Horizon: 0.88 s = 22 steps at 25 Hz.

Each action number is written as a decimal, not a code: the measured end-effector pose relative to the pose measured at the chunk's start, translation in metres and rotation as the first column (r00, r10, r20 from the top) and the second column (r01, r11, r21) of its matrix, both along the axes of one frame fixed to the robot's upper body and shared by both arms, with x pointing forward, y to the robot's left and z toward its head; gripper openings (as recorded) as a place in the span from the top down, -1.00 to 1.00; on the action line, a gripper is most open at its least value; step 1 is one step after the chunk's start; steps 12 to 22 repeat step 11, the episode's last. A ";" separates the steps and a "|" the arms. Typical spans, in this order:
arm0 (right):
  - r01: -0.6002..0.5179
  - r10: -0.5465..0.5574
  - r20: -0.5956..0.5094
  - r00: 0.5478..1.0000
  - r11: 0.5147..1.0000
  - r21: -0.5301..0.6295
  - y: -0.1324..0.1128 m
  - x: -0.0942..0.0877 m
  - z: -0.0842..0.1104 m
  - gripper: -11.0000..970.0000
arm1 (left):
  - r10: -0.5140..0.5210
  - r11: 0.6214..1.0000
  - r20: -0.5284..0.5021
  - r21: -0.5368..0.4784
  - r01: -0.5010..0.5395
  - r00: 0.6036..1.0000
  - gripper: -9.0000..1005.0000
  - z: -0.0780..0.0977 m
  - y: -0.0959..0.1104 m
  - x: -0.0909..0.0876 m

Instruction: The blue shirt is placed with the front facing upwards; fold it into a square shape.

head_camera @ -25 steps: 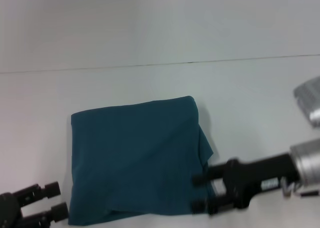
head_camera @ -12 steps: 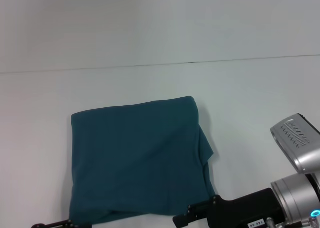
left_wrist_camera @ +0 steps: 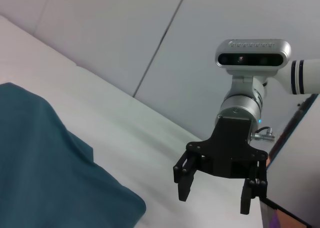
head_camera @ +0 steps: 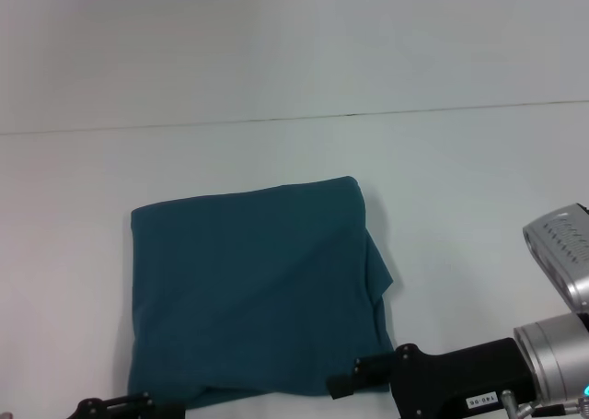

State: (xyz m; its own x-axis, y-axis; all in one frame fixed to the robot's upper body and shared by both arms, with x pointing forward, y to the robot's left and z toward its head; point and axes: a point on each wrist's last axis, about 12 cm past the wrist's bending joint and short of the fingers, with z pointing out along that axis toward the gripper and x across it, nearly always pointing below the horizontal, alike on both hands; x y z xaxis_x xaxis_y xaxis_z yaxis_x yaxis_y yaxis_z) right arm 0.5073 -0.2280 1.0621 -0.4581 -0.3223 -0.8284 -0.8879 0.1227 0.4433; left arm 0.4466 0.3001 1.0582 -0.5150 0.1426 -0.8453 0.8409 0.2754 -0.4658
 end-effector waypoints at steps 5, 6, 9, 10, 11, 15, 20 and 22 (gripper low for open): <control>0.002 -0.002 0.012 1.000 1.000 0.007 -0.002 -0.002 -0.002 -0.57 | -0.003 1.000 0.000 0.009 0.003 1.000 -0.62 -0.001 -0.001 0.002; 0.002 -0.002 0.012 1.000 1.000 0.010 -0.001 -0.003 -0.001 -0.57 | -0.004 1.000 -0.001 0.011 0.004 1.000 -0.62 -0.001 -0.001 0.002; 0.006 -0.006 0.015 1.000 1.000 0.017 -0.001 -0.002 -0.001 -0.57 | 0.001 1.000 -0.001 0.018 -0.001 1.000 -0.62 -0.002 -0.001 0.002; 0.007 -0.007 0.015 1.000 1.000 0.018 -0.001 -0.002 -0.001 -0.57 | 0.002 1.000 -0.001 0.019 -0.002 1.000 -0.62 -0.002 -0.001 0.002; 0.008 -0.008 0.014 1.000 1.000 0.017 -0.001 -0.002 0.000 -0.57 | 0.004 1.000 -0.001 0.020 -0.004 1.000 -0.62 -0.002 -0.001 0.002; 0.008 -0.008 0.014 1.000 1.000 0.017 -0.001 -0.002 0.000 -0.57 | 0.004 1.000 -0.001 0.020 -0.004 1.000 -0.62 -0.002 -0.001 0.002; 0.008 -0.008 0.014 1.000 1.000 0.017 -0.001 -0.002 0.000 -0.57 | 0.004 1.000 -0.001 0.020 -0.004 1.000 -0.62 -0.002 -0.001 0.002; 0.008 -0.008 0.014 1.000 1.000 0.017 -0.001 -0.002 0.000 -0.57 | 0.004 1.000 -0.001 0.020 -0.004 1.000 -0.62 -0.002 -0.001 0.002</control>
